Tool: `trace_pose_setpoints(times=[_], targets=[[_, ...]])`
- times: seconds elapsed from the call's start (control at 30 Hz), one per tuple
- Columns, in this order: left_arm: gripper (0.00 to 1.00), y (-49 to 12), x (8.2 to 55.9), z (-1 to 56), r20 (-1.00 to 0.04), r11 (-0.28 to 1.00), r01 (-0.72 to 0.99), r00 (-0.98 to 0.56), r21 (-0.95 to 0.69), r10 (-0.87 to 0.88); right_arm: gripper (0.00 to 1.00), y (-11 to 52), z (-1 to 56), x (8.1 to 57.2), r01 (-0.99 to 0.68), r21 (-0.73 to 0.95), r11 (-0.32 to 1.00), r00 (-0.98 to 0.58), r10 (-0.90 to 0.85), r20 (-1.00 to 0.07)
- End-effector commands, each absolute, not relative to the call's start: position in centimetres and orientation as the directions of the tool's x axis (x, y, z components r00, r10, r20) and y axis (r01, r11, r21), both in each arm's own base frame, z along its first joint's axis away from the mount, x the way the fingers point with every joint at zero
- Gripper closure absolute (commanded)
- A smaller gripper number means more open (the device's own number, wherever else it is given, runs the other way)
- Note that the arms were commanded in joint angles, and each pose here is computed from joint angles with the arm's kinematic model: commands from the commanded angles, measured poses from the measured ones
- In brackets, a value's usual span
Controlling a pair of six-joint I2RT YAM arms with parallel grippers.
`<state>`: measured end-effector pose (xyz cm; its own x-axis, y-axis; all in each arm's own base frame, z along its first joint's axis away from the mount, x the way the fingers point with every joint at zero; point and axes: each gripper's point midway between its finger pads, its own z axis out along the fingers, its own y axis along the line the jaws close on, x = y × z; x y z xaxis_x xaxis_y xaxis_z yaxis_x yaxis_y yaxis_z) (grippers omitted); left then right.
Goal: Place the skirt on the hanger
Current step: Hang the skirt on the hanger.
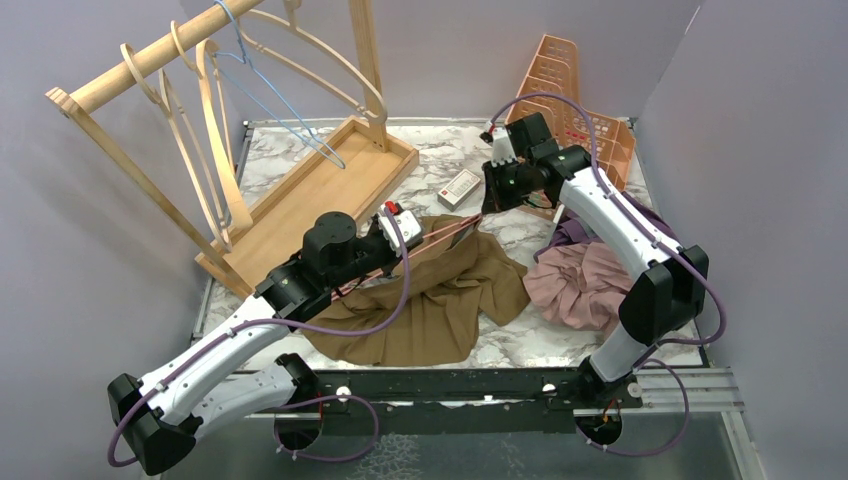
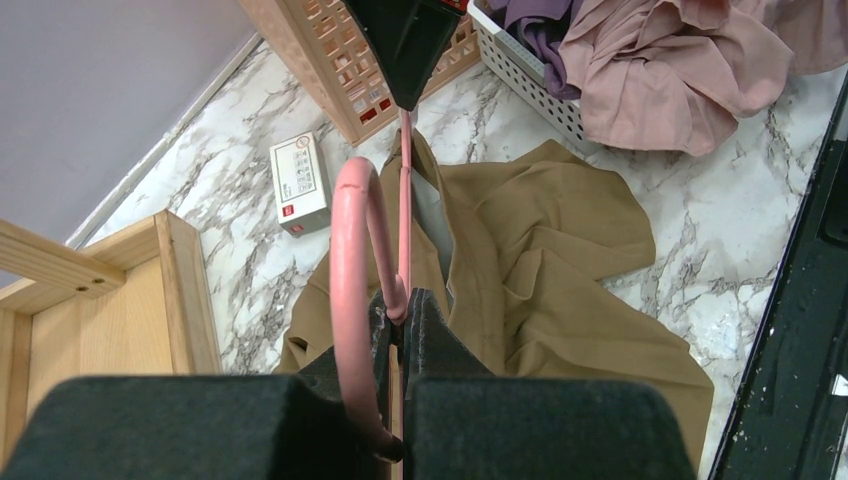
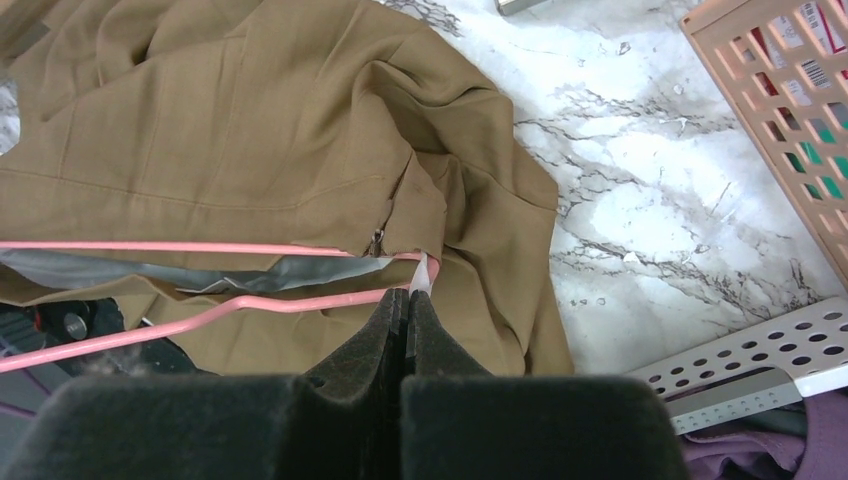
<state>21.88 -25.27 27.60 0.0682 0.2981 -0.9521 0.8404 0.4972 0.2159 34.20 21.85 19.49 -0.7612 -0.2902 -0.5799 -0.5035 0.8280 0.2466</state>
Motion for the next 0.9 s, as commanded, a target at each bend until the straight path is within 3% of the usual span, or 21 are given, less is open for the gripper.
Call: trace_pose_setpoints(times=[0.0,0.3,0.87], targets=[[1.0,-25.4,21.9,28.3,-0.954,0.495,0.836,0.105,0.238,0.282,0.99,22.3,21.6,33.3,-0.549,0.271,0.791,-0.734,-0.3,-0.61],[1.0,-24.4,22.8,28.7,-0.951,0.551,0.791,0.121,0.266,0.285,0.99,22.3,21.5,33.0,-0.542,0.282,0.792,-0.744,-0.296,-0.599],[1.0,-25.7,22.5,30.5,-0.973,0.542,0.809,0.155,0.226,0.173,0.99,25.3,23.9,30.8,-0.629,0.438,0.642,-0.73,-0.295,-0.616]])
